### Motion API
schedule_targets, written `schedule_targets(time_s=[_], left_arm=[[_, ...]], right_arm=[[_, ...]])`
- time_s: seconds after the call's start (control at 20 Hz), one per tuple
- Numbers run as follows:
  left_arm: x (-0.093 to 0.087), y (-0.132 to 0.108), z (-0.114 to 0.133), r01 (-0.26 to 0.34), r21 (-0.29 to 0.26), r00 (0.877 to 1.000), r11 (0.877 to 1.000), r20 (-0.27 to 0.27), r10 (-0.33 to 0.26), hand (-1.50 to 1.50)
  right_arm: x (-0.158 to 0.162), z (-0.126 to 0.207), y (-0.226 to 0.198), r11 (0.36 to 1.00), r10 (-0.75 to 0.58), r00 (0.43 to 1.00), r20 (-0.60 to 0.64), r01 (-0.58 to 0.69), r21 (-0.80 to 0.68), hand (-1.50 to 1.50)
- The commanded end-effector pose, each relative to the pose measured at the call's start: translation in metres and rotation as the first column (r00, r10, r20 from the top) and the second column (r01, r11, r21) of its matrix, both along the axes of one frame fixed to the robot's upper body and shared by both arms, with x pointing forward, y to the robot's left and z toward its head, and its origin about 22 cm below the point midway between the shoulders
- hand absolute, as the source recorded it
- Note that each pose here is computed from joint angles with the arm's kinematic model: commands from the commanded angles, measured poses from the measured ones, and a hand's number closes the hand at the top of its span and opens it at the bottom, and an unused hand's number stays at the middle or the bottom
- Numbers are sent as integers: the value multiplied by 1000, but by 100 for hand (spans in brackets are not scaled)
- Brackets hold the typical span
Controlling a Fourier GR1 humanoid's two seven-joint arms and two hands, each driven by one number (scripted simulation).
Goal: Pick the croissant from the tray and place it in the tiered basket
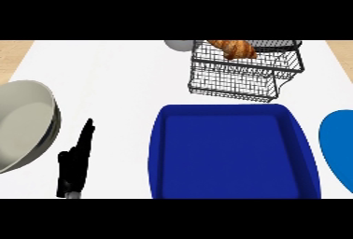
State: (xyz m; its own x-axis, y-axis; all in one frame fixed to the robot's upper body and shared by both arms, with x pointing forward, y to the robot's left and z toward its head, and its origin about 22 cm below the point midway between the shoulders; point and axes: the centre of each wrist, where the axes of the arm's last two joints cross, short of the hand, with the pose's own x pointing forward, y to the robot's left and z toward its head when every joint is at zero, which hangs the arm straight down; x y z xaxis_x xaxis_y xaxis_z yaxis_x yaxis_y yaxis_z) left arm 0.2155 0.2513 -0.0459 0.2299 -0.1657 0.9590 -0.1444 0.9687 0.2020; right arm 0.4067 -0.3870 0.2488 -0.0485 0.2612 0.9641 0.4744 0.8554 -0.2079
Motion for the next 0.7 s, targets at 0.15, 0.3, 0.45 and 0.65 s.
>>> schedule_targets(time_s=[0.15, 0.3, 0.45, 0.65], left_arm=[[2, -3, -2, -8, -4, 999, 1000, -43, 8, 0], [2, -2, -9, 4, -20, 999, 1000, -40, -5, 0], [-18, 3, -16, -15, -6, 999, 1000, -42, 15, 0], [-10, -14, -12, 7, -20, 999, 1000, -39, -8, 0]], right_arm=[[-79, 19, -127, 995, -90, 996, -1, 90, 40, -150], [-114, 16, -166, 996, -70, 998, 1, 70, 49, -150], [-158, -5, -207, 998, -64, 998, -5, 64, 27, -150], [-184, -11, -229, 998, -6, 1000, 11, 5, 60, -150]])
